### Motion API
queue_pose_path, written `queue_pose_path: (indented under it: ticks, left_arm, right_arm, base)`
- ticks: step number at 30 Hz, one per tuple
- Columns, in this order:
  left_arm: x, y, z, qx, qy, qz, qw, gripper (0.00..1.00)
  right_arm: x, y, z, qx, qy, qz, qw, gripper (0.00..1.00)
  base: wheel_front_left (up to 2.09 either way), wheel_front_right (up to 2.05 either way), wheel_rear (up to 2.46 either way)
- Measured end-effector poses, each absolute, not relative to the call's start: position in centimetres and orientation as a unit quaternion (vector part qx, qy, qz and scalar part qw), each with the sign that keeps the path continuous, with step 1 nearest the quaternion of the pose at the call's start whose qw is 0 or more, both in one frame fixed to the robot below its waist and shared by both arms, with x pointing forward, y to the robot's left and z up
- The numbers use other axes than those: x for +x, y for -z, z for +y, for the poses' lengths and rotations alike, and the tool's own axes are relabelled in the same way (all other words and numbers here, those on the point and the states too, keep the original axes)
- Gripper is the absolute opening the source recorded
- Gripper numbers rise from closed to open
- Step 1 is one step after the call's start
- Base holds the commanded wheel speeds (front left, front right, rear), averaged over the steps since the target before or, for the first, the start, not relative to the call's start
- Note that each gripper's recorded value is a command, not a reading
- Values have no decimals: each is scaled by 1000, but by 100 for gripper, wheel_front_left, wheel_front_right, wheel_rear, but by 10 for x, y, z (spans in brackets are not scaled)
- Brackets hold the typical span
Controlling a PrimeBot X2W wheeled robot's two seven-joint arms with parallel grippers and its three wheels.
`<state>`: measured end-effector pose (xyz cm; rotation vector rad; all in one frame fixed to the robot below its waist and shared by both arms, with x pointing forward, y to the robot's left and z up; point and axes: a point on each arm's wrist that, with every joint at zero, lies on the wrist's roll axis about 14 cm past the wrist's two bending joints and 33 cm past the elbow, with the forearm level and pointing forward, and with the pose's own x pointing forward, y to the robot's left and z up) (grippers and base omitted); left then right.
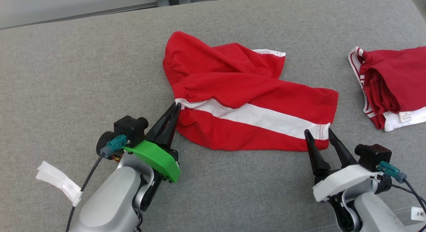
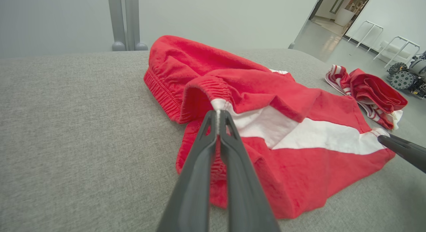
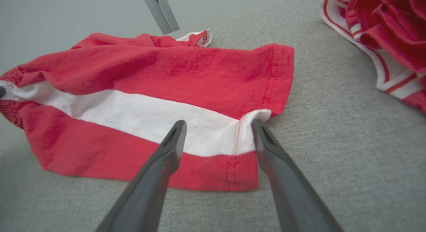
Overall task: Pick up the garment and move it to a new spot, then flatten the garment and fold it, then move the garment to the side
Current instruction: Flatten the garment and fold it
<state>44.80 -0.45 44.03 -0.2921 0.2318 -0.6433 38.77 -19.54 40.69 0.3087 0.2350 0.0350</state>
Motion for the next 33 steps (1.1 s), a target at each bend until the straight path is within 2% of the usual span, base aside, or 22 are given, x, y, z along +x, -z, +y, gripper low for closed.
queue_pose_path:
  ticks: [4, 6, 7, 8, 9, 19, 33]
  left_arm:
    - [448, -441, -4, -143, 314, 113, 932, 0]
    - [448, -441, -4, -145, 314, 113, 932, 0]
    - [447, -441, -4, -145, 314, 114, 932, 0]
    - [447, -441, -4, -145, 314, 114, 931, 0]
    - [447, -441, -4, -144, 314, 114, 931, 0]
    - [447, -442, -2, -144, 311, 111, 933, 0]
    - [464, -485, 18, -143, 280, 42, 948, 0]
  right_arm:
    - [389, -409, -196, 152, -18, 113, 982, 100]
    - [389, -410, -196, 152, -18, 112, 982, 81]
    - [389, -410, -196, 152, -18, 112, 982, 53]
    - [389, -410, -196, 152, -19, 112, 982, 30]
    - [389, -410, -196, 151, -19, 112, 982, 0]
    - [391, -415, -198, 143, -20, 104, 984, 0]
    - [412, -504, -222, 101, -19, -36, 994, 0]
  base:
    - [0, 0, 0]
    - [0, 0, 0]
    - [0, 0, 0]
    - [0, 0, 0]
    - [0, 0, 0]
    - [0, 0, 0]
    - [0, 0, 0]
